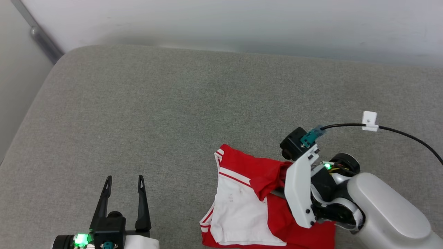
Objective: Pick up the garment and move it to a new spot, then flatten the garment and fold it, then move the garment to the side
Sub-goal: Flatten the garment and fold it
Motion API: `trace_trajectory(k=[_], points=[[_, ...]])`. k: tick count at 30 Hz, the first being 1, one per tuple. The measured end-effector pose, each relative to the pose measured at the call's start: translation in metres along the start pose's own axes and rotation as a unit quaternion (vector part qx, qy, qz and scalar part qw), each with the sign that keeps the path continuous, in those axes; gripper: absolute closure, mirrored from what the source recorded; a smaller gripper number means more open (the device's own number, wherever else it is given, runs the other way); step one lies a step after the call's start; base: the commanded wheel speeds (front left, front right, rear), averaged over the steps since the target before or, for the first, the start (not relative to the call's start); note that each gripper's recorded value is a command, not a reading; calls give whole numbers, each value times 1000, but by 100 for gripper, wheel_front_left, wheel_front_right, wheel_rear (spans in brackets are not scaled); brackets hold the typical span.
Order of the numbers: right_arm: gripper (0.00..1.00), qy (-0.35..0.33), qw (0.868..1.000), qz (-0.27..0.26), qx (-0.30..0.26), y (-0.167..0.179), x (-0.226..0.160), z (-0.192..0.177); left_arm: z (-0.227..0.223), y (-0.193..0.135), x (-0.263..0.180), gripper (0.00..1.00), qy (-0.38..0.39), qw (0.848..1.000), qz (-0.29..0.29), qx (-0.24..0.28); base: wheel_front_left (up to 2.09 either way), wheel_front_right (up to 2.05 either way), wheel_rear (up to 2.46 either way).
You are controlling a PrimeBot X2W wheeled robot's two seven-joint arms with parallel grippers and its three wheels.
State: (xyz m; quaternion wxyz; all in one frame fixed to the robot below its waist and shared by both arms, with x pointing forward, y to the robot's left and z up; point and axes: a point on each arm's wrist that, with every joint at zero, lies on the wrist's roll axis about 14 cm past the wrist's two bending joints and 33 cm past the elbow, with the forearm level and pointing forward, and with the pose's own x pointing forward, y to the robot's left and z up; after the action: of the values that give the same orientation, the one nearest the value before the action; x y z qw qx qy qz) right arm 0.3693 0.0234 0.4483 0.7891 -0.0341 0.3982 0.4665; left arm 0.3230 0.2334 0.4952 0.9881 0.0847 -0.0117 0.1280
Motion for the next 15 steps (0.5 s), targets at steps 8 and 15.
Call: trace_trajectory(k=[8, 15], points=[[100, 77, 996, -25, -26, -16, 45, -30, -5, 0, 6, 0, 8, 1000, 4, -3, 0, 0, 0], [0, -13, 997, -28, -65, -14, 37, 0, -5, 11, 4, 0, 8, 1000, 20, -4, 0, 0, 0]])
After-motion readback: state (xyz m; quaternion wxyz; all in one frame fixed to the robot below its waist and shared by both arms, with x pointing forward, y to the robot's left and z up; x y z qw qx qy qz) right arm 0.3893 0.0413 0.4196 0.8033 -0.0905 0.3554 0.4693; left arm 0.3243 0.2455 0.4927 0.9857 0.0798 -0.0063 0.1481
